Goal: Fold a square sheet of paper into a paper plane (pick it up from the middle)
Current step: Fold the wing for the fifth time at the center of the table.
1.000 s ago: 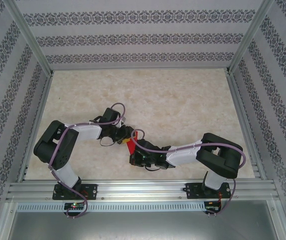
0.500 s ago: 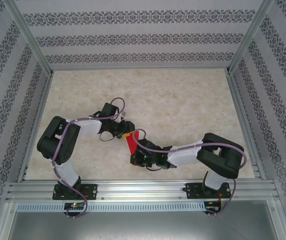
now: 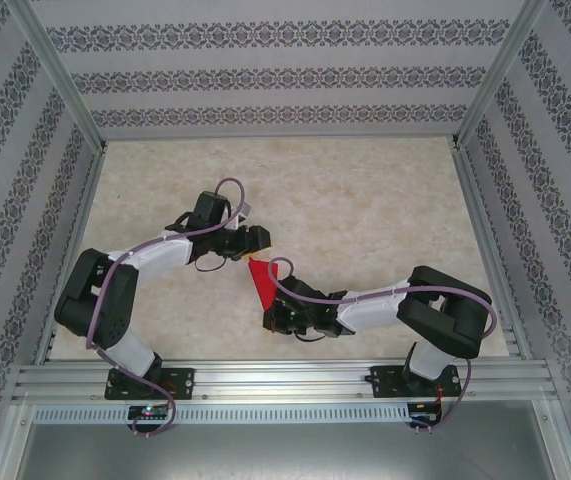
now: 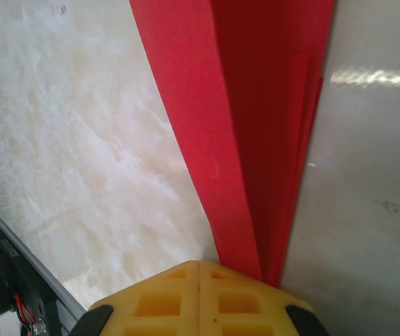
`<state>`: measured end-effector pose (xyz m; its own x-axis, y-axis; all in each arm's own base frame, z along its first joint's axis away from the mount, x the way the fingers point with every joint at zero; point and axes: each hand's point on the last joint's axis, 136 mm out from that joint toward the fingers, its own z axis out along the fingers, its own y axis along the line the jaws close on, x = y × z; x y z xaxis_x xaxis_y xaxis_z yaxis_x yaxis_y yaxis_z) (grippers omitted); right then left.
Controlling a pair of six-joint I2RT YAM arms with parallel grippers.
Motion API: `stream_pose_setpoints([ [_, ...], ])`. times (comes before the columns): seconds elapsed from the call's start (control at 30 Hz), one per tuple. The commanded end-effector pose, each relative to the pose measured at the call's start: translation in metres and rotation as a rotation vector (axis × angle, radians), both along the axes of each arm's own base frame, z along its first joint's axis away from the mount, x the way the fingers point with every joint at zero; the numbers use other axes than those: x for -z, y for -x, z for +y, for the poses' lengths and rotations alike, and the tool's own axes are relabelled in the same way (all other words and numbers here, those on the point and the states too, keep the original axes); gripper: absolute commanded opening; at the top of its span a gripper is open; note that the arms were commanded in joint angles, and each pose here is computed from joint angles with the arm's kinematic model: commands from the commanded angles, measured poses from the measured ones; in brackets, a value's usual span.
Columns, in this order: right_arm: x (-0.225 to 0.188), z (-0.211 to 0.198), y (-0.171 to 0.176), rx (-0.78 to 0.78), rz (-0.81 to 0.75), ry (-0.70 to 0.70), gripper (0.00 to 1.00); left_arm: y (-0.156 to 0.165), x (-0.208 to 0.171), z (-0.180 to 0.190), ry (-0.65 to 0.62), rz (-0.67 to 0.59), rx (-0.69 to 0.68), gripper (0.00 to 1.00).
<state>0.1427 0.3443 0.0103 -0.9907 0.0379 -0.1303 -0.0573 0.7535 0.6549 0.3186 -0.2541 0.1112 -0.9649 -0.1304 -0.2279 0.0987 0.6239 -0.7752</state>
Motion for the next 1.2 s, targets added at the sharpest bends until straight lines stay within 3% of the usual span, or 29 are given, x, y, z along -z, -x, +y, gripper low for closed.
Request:
stream_pose_setpoints([
  [0.0,0.049,-0.054,0.022,-0.014,0.107,0.24,0.0,0.01,-0.006,0.008,-0.02,-0.026,0.014,0.58],
  [0.33,0.049,-0.049,0.019,-0.025,0.109,0.237,0.0,0.034,0.019,-0.009,0.002,0.015,0.102,0.48],
  [0.57,0.048,-0.047,0.018,-0.024,0.115,0.229,0.0,0.024,0.043,-0.012,-0.023,0.029,0.093,0.48],
  [0.87,0.047,-0.048,0.023,-0.043,0.137,0.237,0.0,0.005,0.08,0.0,-0.17,0.034,0.052,0.46],
  [1.17,0.046,-0.055,0.031,-0.069,0.159,0.258,0.0,-0.012,0.081,0.013,-0.215,0.02,0.016,0.46],
])
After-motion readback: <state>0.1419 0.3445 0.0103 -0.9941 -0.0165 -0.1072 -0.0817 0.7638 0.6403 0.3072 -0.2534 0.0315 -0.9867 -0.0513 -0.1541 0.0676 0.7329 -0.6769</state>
